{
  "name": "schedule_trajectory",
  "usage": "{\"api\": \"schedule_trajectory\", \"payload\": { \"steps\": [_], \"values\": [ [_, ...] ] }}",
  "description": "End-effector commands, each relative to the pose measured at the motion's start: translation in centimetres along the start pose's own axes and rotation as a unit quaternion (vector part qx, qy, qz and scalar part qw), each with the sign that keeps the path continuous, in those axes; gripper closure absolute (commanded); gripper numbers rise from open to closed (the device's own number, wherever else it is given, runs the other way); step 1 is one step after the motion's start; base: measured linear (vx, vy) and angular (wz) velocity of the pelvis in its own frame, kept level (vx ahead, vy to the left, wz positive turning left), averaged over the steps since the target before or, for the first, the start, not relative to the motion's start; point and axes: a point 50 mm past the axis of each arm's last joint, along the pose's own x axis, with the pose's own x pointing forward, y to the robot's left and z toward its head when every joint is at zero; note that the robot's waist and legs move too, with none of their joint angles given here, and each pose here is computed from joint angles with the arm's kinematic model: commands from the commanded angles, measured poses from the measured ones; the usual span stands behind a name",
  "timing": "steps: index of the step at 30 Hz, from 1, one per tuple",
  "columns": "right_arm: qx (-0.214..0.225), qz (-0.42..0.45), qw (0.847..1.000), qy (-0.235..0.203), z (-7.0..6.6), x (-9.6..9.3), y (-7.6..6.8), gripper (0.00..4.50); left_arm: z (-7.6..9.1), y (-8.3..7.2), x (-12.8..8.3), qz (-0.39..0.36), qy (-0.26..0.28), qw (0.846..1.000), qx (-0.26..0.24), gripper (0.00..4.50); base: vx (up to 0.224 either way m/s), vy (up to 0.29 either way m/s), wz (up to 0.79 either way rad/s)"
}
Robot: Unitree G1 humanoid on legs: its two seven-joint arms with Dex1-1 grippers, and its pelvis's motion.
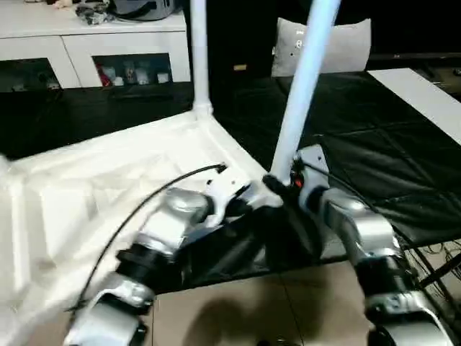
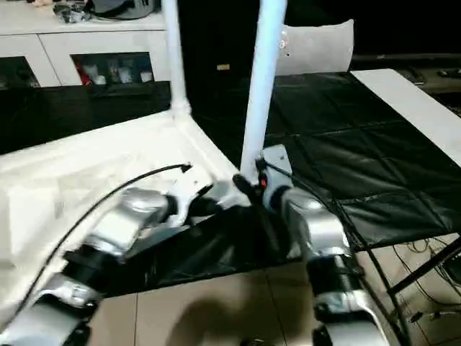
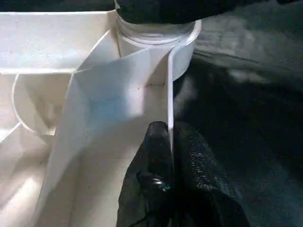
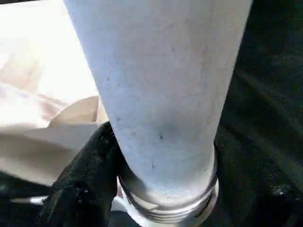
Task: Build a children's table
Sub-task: Rotate leg to tighten
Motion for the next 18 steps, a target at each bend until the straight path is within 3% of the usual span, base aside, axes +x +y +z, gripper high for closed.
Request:
{"api": "schedule_trajectory", "payload": {
  "steps": [1,7,13,18],
  "values": [
    [0.011,0.051,0.999,-0.003,-0.3,0.9,2.4,1.19,2.0,-0.9,0.6,-0.006,-0.041,0.999,0.020,4.50,0.000,0.000,0.00],
    [-0.006,0.079,0.997,-0.023,0.0,0.2,2.5,0.72,1.7,-1.0,0.2,-0.021,-0.042,0.998,0.049,4.50,0.010,-0.004,0.00],
    [-0.057,0.129,0.989,-0.042,0.0,-1.8,0.9,0.04,0.5,-0.6,-0.7,-0.065,-0.030,0.992,0.102,4.50,0.000,0.000,0.00],
    [-0.120,0.198,0.973,-0.018,-0.2,-4.1,-0.6,0.04,-0.5,-0.3,-1.9,-0.133,-0.008,0.980,0.150,4.50,0.000,0.000,0.00]
  ]
}}
